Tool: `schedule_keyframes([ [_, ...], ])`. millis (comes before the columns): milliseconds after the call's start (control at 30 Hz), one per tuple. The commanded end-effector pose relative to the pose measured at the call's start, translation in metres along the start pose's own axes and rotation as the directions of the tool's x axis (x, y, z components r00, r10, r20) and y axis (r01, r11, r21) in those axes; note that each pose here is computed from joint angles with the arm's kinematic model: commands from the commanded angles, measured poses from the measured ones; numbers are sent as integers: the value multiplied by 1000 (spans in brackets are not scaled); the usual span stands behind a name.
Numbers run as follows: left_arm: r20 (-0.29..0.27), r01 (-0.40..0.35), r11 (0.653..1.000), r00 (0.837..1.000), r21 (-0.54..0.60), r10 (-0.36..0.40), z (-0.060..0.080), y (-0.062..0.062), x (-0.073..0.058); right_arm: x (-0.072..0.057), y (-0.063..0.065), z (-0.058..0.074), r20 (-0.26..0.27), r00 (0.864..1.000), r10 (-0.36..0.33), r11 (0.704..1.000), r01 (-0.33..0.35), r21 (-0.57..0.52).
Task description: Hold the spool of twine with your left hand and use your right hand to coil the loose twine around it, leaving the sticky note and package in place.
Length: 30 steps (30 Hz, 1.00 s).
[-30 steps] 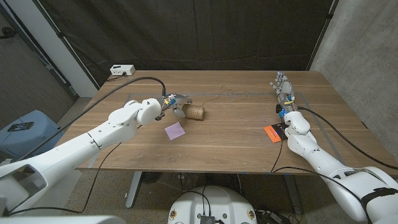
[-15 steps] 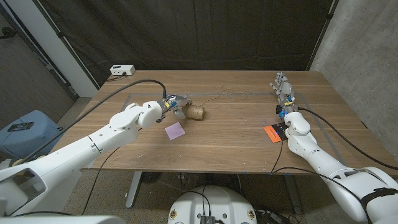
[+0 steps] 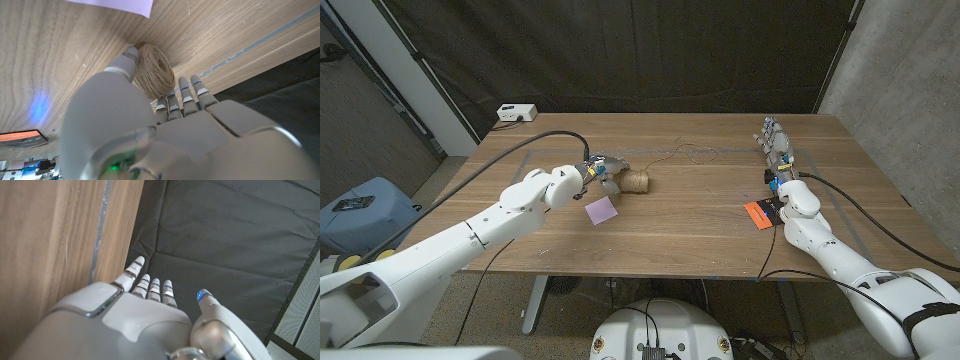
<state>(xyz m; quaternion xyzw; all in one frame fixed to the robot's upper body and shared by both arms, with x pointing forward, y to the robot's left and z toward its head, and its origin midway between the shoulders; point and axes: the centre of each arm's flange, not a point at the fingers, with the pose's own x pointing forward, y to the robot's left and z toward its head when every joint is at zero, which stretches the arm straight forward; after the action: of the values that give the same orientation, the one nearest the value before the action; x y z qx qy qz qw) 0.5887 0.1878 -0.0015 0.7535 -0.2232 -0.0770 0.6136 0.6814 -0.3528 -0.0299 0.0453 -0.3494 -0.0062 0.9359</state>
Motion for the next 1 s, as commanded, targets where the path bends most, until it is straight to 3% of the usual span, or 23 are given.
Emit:
schedule_keyframes([
  [33,-3,-9,1000,1000,13,9,1,-2,4,-1,-2,-2,-5,1000,5,1000,-5,-4],
  [1000,-26,-62,998,998,15,63,3,-7,6,-1,-1,-11,-31,999,31,1000,-31,4],
])
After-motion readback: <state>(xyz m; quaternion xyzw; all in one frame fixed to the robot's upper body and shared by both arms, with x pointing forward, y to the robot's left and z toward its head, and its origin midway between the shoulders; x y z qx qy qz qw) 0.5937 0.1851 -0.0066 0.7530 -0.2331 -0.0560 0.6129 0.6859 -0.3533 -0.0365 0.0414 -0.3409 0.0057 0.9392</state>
